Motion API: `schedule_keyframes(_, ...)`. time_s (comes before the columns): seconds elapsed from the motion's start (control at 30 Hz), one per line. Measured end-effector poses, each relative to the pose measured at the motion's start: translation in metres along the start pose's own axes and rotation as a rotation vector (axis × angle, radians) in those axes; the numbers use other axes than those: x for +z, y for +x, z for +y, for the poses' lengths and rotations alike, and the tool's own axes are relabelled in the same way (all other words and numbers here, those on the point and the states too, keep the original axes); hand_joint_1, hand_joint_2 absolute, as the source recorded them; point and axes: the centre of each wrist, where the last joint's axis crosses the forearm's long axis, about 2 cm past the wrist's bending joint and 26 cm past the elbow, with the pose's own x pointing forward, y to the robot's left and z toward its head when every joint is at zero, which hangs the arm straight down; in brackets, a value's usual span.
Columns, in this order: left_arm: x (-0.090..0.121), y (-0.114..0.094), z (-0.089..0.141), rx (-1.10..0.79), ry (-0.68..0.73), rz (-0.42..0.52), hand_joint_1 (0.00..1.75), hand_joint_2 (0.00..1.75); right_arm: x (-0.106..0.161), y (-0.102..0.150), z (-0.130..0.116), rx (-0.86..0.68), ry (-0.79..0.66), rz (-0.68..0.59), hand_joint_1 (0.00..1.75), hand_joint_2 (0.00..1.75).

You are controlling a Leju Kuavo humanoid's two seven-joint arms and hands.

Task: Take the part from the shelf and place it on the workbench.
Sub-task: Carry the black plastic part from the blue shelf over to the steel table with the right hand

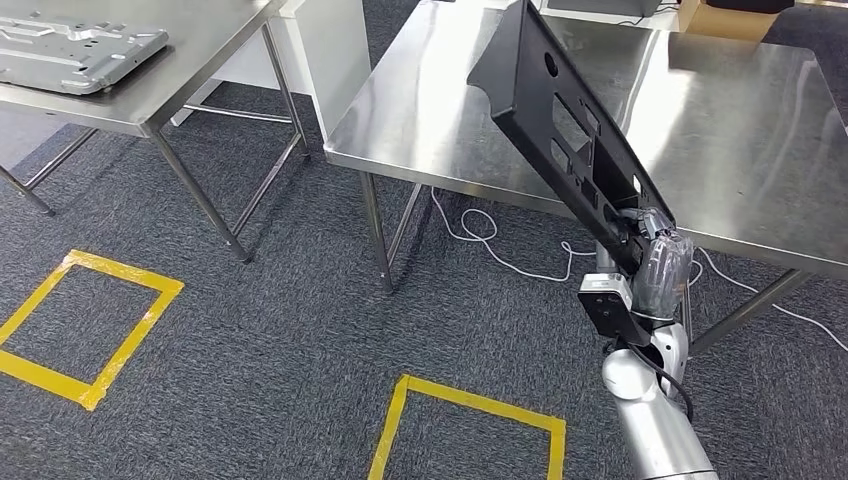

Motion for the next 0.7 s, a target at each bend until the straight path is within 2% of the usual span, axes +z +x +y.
schedule_keyframes(0.7,0.0004,-0.0003,-0.0016,-0.024,-0.018,-0.004,0.00,1.75,0.0032,0.0010,-0.0038,0.000,-0.011,-0.003,1.75,1.75)
